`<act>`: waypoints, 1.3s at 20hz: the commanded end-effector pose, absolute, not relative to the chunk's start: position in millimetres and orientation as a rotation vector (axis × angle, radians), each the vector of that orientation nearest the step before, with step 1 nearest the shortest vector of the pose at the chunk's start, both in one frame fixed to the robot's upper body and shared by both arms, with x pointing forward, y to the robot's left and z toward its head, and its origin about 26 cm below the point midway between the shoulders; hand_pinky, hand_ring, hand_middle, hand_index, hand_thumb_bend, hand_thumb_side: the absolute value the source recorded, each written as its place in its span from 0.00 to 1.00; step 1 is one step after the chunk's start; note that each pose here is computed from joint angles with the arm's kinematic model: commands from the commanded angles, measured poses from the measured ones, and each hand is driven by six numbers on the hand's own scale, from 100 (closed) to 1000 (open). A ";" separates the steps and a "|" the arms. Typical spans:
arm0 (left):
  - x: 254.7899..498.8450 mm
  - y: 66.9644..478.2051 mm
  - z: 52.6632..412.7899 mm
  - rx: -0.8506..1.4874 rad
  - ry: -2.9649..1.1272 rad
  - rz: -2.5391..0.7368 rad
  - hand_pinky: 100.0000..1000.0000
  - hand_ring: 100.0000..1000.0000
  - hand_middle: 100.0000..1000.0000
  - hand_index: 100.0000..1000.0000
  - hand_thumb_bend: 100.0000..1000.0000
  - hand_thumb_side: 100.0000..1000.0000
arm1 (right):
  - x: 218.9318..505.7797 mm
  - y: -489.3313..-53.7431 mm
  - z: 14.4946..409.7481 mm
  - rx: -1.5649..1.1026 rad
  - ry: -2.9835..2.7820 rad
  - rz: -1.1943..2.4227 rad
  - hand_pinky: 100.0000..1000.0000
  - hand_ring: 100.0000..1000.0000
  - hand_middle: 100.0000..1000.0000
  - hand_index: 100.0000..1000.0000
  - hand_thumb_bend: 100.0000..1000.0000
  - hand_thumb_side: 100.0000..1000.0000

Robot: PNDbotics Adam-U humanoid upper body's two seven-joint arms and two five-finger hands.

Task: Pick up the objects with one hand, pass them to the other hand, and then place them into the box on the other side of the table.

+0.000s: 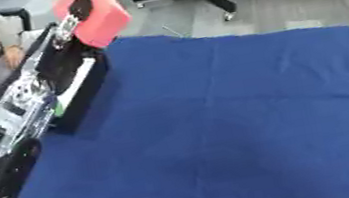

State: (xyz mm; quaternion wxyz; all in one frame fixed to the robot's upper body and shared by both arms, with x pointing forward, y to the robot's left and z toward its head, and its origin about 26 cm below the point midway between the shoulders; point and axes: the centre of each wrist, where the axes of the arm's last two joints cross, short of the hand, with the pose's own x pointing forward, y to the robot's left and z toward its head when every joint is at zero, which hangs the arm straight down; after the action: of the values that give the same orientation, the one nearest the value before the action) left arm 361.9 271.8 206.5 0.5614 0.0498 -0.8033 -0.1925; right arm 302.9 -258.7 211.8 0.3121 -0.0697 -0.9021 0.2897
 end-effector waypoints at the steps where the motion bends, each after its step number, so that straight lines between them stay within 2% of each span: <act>1: 369.3 306.3 229.8 0.479 -1.855 -0.458 0.77 0.13 0.01 0.43 0.00 0.43 | 299.6 -255.2 216.1 -0.180 -2.391 0.818 0.88 1.00 0.92 0.92 0.67 0.47; 7: 391.0 353.7 233.8 1.094 -1.591 -0.412 0.72 0.14 0.01 0.44 0.00 0.33 | 298.6 -251.7 210.5 -0.160 -2.364 0.868 0.88 1.00 0.92 0.92 0.67 0.47; 8: 394.3 360.1 232.5 1.191 -1.538 -0.419 0.70 0.15 0.02 0.44 0.00 0.23 | 298.5 -251.3 209.8 -0.158 -2.361 0.875 0.88 1.00 0.92 0.92 0.66 0.47; 9: 397.6 366.1 230.6 1.283 -1.483 -0.432 0.70 0.15 0.02 0.44 0.00 0.21 | 298.3 -250.9 209.3 -0.156 -2.358 0.882 0.88 1.00 0.92 0.92 0.66 0.47; 10: 400.4 371.9 228.6 1.363 -1.430 -0.448 0.68 0.16 0.03 0.45 0.00 0.11 | 298.2 -250.7 208.8 -0.154 -2.355 0.888 0.88 1.00 0.92 0.92 0.66 0.47; 13: 408.4 388.4 219.3 1.551 -1.264 -0.505 0.66 0.17 0.04 0.46 0.00 0.00 | 297.9 -250.1 207.2 -0.150 -2.348 0.899 0.88 1.00 0.92 0.92 0.66 0.47; 16: 415.1 401.2 205.2 1.667 -1.109 -0.594 0.64 0.19 0.07 0.47 0.00 0.00 | 297.6 -249.7 206.0 -0.147 -2.341 0.908 0.88 1.00 0.92 0.92 0.66 0.47; 19: 420.0 414.1 185.8 1.726 -0.944 -0.681 0.63 0.21 0.08 0.47 0.10 0.00 | 297.5 -249.2 205.5 -0.142 -2.340 0.916 0.88 1.00 0.92 0.92 0.66 0.47; 23: 423.7 425.0 160.2 1.722 -0.774 -0.763 0.62 0.23 0.09 0.49 0.17 0.00 | 297.2 -248.5 204.4 -0.135 -2.336 0.924 0.88 1.00 0.92 0.93 0.66 0.47; 25: 424.5 429.3 148.3 1.707 -0.707 -0.782 0.62 0.23 0.09 0.49 0.16 0.00 | 297.1 -248.1 203.9 -0.130 -2.334 0.932 0.88 1.00 0.92 0.93 0.65 0.47; 26: 424.7 430.9 143.8 1.697 -0.685 -0.782 0.63 0.23 0.09 0.49 0.13 0.00 | 297.0 -248.1 203.5 -0.129 -2.333 0.935 0.88 1.00 0.92 0.93 0.65 0.47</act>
State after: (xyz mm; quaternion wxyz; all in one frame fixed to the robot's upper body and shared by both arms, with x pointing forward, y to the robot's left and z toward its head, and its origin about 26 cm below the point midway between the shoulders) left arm 422.8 421.8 129.8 0.5496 0.7029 -0.2988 -0.3384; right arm 299.5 -249.0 195.5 0.3238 -0.0456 -0.8795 0.3457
